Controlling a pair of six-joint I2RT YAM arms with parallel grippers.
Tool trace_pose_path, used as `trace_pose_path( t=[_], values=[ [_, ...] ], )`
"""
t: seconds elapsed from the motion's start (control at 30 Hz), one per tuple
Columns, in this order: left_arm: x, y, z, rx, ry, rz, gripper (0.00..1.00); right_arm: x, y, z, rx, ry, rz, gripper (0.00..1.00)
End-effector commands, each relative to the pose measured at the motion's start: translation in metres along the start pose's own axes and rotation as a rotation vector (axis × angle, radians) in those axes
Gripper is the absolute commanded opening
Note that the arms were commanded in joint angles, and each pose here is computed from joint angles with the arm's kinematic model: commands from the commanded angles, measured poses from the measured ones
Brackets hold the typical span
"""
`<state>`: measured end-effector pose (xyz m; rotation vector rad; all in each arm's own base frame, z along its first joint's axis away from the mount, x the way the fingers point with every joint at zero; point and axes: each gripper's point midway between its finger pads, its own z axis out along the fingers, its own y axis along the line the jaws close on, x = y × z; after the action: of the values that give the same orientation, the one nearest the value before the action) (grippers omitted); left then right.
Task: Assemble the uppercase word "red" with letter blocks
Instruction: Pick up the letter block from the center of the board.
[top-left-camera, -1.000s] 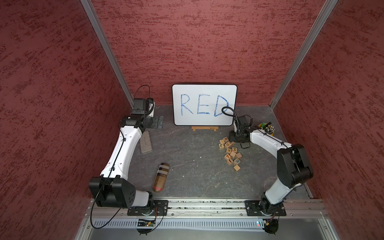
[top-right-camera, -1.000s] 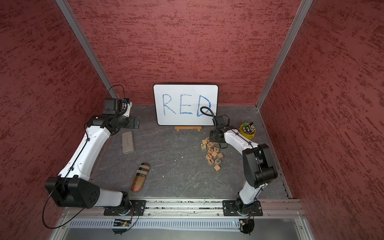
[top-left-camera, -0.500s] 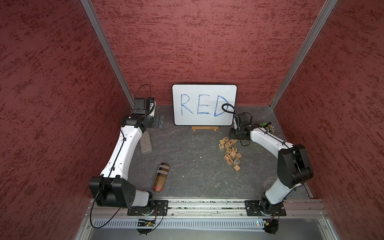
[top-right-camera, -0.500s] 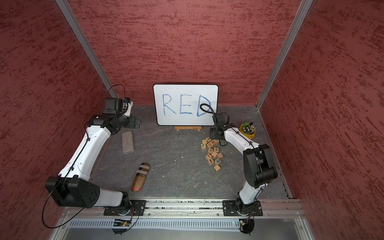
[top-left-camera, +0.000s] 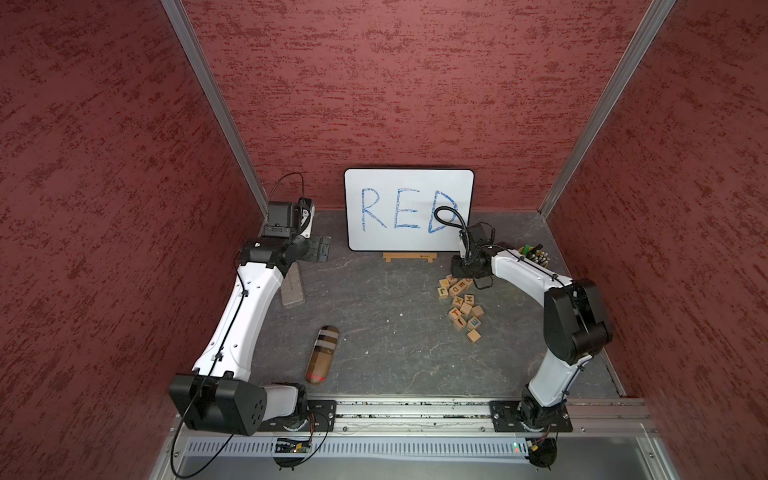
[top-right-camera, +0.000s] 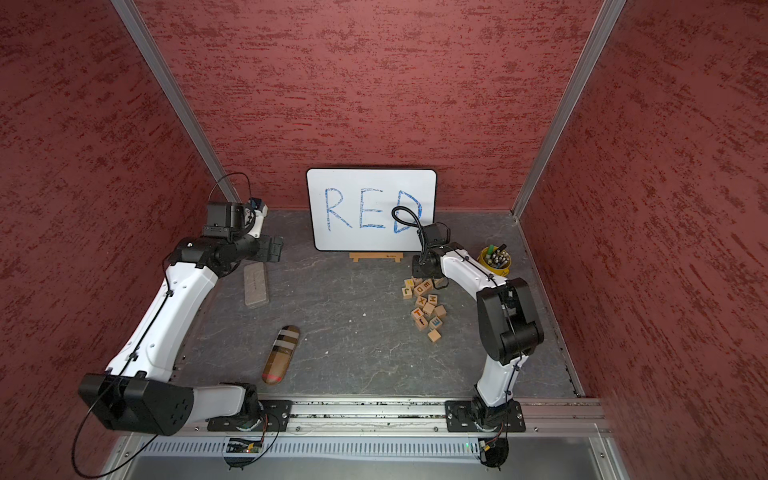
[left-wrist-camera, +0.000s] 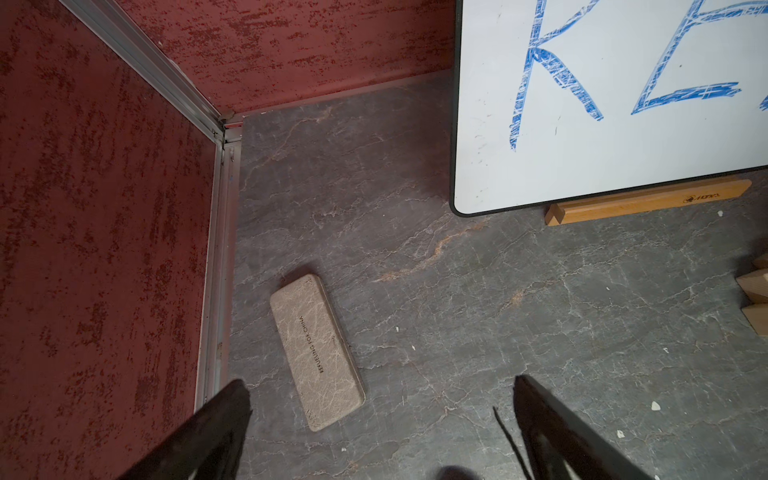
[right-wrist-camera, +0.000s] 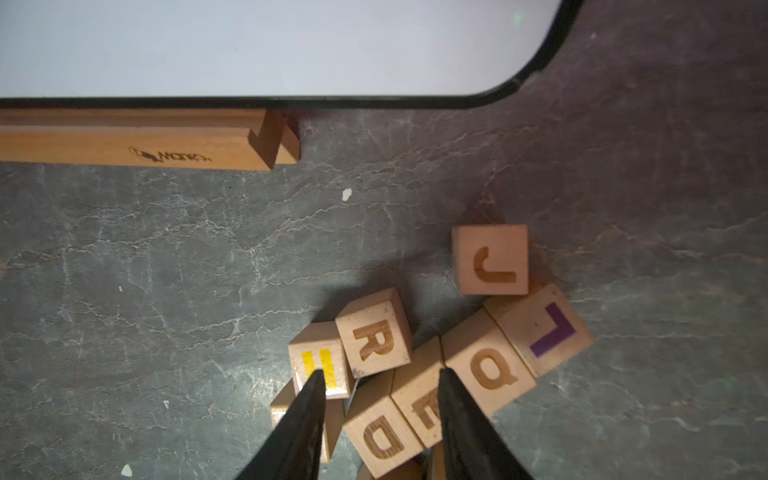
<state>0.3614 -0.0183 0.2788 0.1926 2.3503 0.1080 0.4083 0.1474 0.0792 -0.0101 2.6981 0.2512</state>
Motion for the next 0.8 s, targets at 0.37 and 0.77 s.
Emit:
trace_pose_path(
  t=[0.37, 0.77],
  values=[
    [0.005, -0.004, -0.005, 0.002, -0.023, 0.026, 0.99, 0.005, 0.001, 0.025, 0.028, 0.030, -0.021, 0.45],
    [0.005, -0.004, -0.004, -0.002, -0.025, 0.034, 0.99, 0.001, -0.005, 0.032, 0.073, 0.029, -0.044, 0.44]
  ],
)
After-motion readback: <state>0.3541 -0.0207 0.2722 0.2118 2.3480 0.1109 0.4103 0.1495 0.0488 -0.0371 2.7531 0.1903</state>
